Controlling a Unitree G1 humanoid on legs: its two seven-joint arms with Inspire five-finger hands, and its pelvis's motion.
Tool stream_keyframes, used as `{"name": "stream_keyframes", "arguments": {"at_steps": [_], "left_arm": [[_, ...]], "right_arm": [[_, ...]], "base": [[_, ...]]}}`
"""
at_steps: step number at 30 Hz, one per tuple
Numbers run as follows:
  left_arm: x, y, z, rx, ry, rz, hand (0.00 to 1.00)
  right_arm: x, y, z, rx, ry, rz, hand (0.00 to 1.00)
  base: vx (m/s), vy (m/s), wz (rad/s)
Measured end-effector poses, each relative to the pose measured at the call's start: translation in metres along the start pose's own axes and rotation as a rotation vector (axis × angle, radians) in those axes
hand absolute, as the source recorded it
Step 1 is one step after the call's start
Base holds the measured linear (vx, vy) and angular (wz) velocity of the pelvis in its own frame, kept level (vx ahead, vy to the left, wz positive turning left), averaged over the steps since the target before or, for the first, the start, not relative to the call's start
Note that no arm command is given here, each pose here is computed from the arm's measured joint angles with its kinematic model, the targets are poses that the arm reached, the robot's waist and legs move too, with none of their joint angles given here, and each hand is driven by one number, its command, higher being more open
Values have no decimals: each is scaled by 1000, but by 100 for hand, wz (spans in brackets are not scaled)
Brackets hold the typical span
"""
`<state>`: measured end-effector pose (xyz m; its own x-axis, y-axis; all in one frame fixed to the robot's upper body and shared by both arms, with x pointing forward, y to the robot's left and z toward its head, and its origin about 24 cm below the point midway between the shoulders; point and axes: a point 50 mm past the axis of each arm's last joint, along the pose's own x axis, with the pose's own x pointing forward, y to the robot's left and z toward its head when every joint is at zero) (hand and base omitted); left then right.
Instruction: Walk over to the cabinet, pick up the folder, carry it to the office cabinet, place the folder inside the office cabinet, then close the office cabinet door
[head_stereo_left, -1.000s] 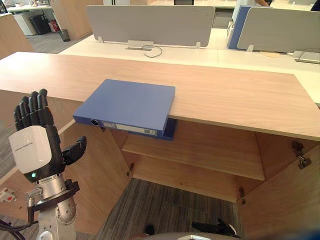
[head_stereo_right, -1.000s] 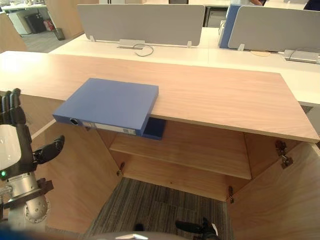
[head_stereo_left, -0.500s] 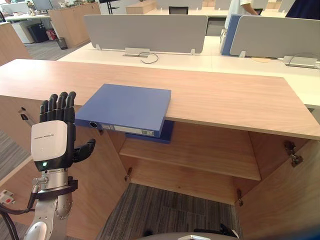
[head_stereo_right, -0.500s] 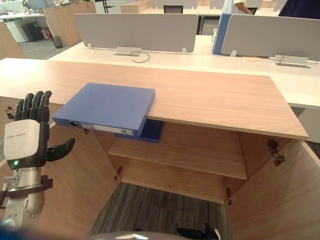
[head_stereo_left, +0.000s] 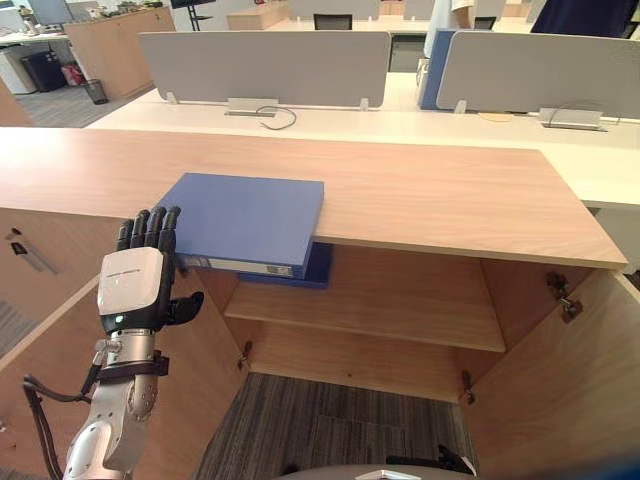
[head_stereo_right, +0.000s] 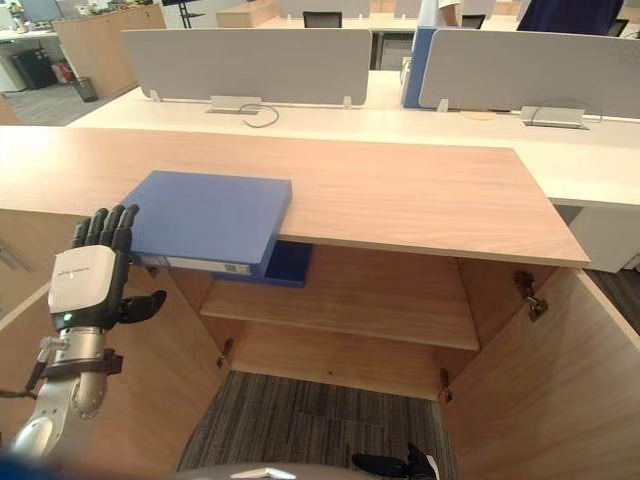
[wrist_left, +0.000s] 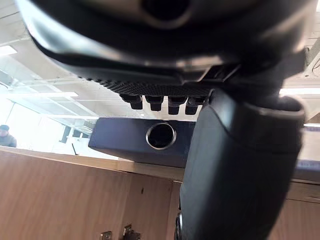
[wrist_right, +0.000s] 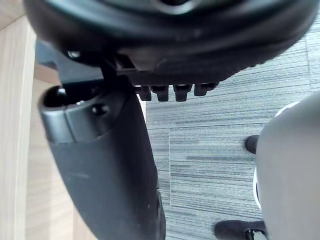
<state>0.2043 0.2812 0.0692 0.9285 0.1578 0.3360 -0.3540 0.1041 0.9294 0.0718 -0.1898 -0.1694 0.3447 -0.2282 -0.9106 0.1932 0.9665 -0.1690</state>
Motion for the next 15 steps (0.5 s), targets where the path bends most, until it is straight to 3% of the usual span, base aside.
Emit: {"name": "stream_keyframes", "arguments": {"at_steps": [7, 8, 15], "left_arm": [[9, -6, 2, -3, -4, -12, 100], [14, -7, 5, 1, -29, -14, 0], [22, -11, 16, -15, -69, -17, 0]], "right_arm": [[1, 0, 4, 10, -9, -2, 100], [1, -1, 4, 13, -9, -3, 100], [1, -5, 4, 48, -5, -22, 100]], "base": [[-8, -13, -17], [-29, -6, -15], [-32, 17, -21]]}}
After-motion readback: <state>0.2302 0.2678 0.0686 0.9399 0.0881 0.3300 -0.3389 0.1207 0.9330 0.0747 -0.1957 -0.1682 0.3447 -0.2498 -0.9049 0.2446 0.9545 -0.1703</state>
